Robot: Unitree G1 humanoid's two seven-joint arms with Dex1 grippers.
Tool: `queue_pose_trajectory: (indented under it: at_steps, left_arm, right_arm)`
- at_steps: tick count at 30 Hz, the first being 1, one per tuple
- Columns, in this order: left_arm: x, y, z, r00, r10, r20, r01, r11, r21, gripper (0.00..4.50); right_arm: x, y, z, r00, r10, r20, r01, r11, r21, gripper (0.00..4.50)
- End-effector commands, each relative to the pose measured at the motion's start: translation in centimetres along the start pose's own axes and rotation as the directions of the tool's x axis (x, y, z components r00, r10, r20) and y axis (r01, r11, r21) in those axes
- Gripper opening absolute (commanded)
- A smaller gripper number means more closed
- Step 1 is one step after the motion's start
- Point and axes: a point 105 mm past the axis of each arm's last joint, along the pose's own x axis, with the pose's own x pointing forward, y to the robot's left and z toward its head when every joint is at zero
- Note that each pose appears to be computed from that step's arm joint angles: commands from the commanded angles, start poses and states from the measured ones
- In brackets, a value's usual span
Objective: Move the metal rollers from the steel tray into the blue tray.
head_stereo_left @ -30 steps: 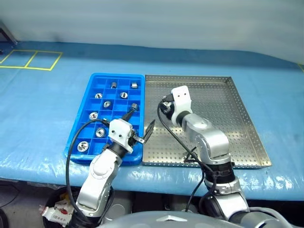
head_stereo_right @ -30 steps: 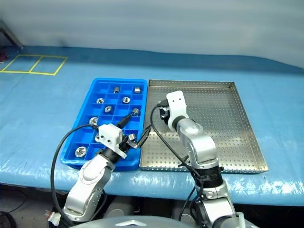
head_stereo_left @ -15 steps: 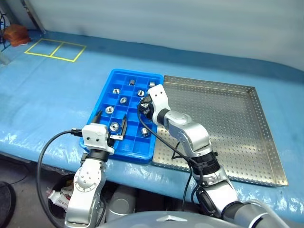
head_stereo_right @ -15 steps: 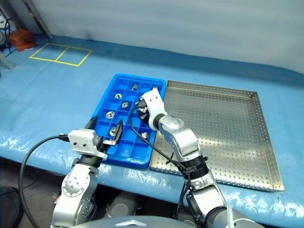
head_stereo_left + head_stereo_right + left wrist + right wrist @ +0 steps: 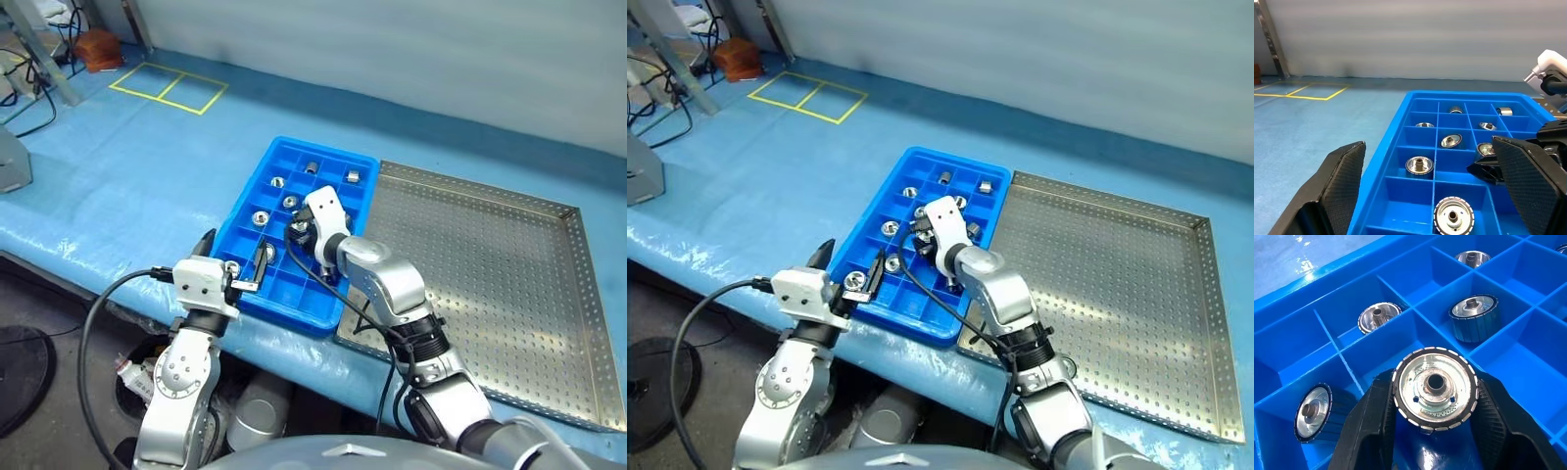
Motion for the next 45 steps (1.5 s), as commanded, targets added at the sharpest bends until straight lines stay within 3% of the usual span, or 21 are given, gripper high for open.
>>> queue_pose_trajectory:
  at_steps: [1, 10, 17, 19, 28, 33, 38, 45]
  left_arm:
    - [0.3, -0.5, 1.1, 0.998, -0.031, 0.052, 0.031, 1.000, -0.004, 4.50]
    - [0.8, -1.3, 1.0, 0.995, -0.080, 0.055, 0.081, 0.997, -0.013, 4.50]
    - [1.0, -1.6, 0.9, 0.993, -0.102, 0.054, 0.103, 0.995, -0.013, 4.50]
    - [1.0, -1.6, 0.9, 0.993, -0.107, 0.054, 0.108, 0.994, -0.012, 4.50]
    - [2.3, -1.9, 1.1, 0.983, -0.173, 0.068, 0.171, 0.985, 0.026, 4.50]
    - [3.0, -3.1, 1.0, 0.963, -0.262, 0.067, 0.260, 0.965, 0.035, 4.50]
    - [4.0, -4.8, 1.0, 0.927, -0.368, 0.068, 0.365, 0.930, 0.048, 4.50]
    - [4.7, -6.6, 0.8, 0.879, -0.471, 0.074, 0.470, 0.882, 0.028, 4.50]
  right_arm:
    - [-0.8, -0.2, 1.1, 0.999, -0.010, 0.039, 0.010, 1.000, -0.005, 1.71]
    - [-1.6, -0.8, 0.7, 0.999, -0.038, 0.028, 0.038, 0.999, 0.006, 1.71]
    - [-1.7, -0.7, 0.5, 0.999, -0.041, 0.027, 0.040, 0.999, 0.014, 3.99]
    - [-1.8, -0.6, 1.0, 0.998, -0.039, 0.043, 0.038, 0.999, 0.010, 4.46]
    - [-4.6, -1.0, 3.4, 0.991, -0.048, 0.127, 0.053, 0.998, -0.034, 4.46]
    - [-7.3, -2.7, 3.6, 0.981, -0.144, 0.131, 0.149, 0.988, -0.032, 4.46]
    - [-11.3, -4.8, 2.6, 0.958, -0.274, 0.083, 0.279, 0.959, -0.044, 4.46]
    - [-14.8, -5.8, -0.4, 0.911, -0.403, -0.081, 0.406, 0.913, 0.026, 4.46]
